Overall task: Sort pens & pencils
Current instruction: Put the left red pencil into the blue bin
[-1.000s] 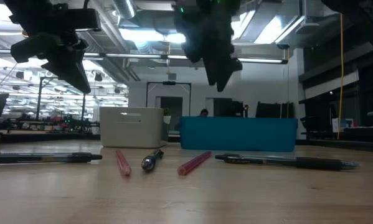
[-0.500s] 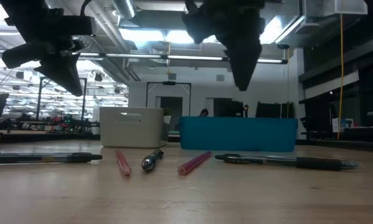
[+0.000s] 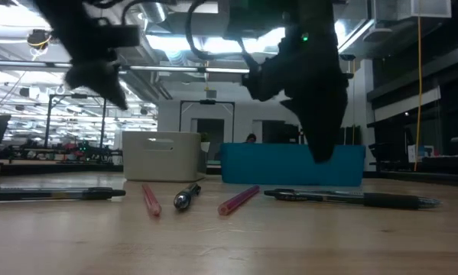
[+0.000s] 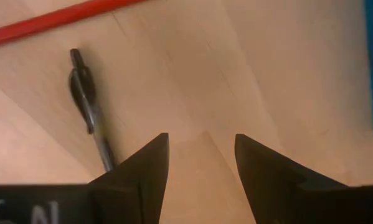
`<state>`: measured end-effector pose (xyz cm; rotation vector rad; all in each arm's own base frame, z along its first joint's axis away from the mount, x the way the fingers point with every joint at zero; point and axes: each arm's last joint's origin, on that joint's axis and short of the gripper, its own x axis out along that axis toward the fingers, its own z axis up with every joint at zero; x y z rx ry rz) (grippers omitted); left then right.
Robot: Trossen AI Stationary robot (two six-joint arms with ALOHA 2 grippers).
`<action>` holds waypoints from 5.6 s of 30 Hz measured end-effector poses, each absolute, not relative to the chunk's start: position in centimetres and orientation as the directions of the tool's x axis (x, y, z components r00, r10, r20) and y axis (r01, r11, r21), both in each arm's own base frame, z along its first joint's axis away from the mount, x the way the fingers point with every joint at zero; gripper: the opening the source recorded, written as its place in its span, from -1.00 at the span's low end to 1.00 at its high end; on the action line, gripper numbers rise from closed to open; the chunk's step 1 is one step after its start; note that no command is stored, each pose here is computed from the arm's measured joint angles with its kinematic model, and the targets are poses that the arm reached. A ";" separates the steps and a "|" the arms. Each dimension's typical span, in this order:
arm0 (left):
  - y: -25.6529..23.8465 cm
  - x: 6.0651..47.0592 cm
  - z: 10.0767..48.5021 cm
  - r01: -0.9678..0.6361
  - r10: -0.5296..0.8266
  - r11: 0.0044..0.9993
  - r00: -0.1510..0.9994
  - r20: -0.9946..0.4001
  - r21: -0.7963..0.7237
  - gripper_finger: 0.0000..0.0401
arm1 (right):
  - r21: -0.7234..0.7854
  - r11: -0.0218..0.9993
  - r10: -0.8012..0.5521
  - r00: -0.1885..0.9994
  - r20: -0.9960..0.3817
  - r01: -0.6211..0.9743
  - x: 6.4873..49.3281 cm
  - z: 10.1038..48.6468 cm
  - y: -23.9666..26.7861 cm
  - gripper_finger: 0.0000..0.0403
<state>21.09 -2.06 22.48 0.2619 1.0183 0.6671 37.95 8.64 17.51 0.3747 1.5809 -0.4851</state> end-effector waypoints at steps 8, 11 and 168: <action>0.8 23.7 30.7 -0.584 0.697 0.700 0.436 -0.569 0.410 -1.00 | -0.002 0.774 -0.026 0.029 -0.999 0.633 38.8 17.0 8.8 -0.08; 1.6 24.1 34.3 -0.627 0.692 0.703 0.492 -0.529 0.336 -1.00 | 0.076 0.749 -0.005 0.121 -0.993 0.658 39.7 17.1 8.9 -0.08; 4.7 23.3 38.5 -0.602 0.627 0.753 0.535 -0.566 0.265 -1.00 | 0.248 0.194 0.032 0.247 -0.968 0.949 43.5 16.1 7.0 -0.87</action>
